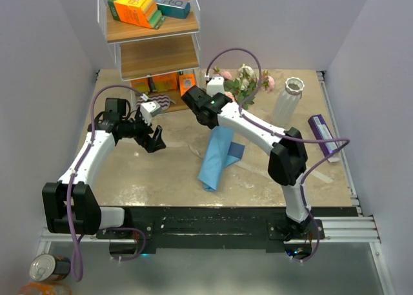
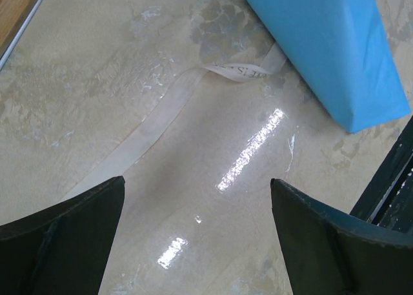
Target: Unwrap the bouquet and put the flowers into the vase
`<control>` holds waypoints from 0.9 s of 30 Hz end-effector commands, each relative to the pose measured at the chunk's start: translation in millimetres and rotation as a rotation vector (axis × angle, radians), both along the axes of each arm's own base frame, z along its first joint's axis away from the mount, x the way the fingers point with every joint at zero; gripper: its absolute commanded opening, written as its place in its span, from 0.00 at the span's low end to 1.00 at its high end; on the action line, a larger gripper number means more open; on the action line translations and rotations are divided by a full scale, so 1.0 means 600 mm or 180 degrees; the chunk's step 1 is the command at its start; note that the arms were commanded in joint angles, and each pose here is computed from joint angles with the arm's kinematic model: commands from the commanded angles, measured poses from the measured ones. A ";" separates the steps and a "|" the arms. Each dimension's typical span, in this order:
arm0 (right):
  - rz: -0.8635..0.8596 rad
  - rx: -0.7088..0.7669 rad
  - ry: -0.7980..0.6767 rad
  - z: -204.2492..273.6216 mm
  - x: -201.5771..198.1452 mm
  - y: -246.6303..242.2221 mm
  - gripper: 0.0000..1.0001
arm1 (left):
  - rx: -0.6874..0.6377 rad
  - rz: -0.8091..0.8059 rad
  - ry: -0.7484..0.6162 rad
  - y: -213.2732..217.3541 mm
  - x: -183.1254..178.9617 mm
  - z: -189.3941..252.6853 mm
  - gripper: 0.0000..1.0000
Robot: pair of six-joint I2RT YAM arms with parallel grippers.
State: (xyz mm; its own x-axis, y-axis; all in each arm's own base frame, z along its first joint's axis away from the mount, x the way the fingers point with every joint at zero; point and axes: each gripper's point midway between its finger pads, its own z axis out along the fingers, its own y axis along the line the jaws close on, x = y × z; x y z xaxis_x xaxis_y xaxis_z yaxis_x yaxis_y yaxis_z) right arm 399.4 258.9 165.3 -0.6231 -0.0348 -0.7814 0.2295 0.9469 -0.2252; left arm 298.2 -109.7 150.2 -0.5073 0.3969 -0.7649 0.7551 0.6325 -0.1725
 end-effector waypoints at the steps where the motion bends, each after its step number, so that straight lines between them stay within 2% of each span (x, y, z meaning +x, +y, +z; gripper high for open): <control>1: 0.0023 0.0350 -0.0367 0.097 -0.005 -0.011 0.00 | -0.0044 0.0009 -0.0207 0.000 0.014 0.030 0.99; 2: 0.0067 0.0380 -0.0329 0.091 -0.014 -0.014 0.00 | -0.0048 0.0020 -0.0201 0.001 0.013 0.031 0.99; 4: 0.0119 0.0605 -0.0502 0.129 -0.021 -0.016 0.00 | -0.0044 0.0023 -0.0216 0.001 0.014 0.034 0.99; 7: 0.0166 0.0647 -0.0472 0.126 -0.036 -0.026 0.00 | -0.0037 0.0038 -0.0210 0.002 0.014 0.035 0.99; 8: 0.0168 0.0636 -0.0447 0.123 -0.045 -0.034 0.03 | -0.0031 0.0033 -0.0213 0.002 0.014 0.034 0.99; 9: 0.0160 0.0613 -0.0425 0.120 -0.051 -0.041 0.17 | -0.0033 0.0041 -0.0210 0.003 0.014 0.034 0.99; 12: 0.0075 0.0573 -0.0360 0.095 -0.081 -0.074 0.44 | -0.0031 0.0042 -0.0197 0.002 0.013 0.035 0.99; 13: 0.0040 0.0574 -0.0368 0.090 -0.087 -0.083 0.48 | -0.0032 0.0042 -0.0207 0.002 0.014 0.037 0.99; 14: 0.0028 0.0485 -0.0299 0.064 -0.101 -0.100 0.51 | -0.0022 0.0045 -0.0215 0.003 0.014 0.038 0.99; 19: 0.0046 0.0457 -0.0396 0.074 -0.115 -0.124 0.57 | -0.0044 0.0042 -0.0205 0.001 0.013 0.038 0.99; 22: 0.0210 0.0449 -0.0467 0.099 -0.089 -0.095 0.64 | -0.0063 0.0026 -0.0183 -0.002 0.014 0.036 0.99; 27: 0.0701 0.0534 -0.0611 0.143 -0.034 -0.019 0.70 | -0.0033 0.0003 -0.0172 0.000 0.007 0.033 0.99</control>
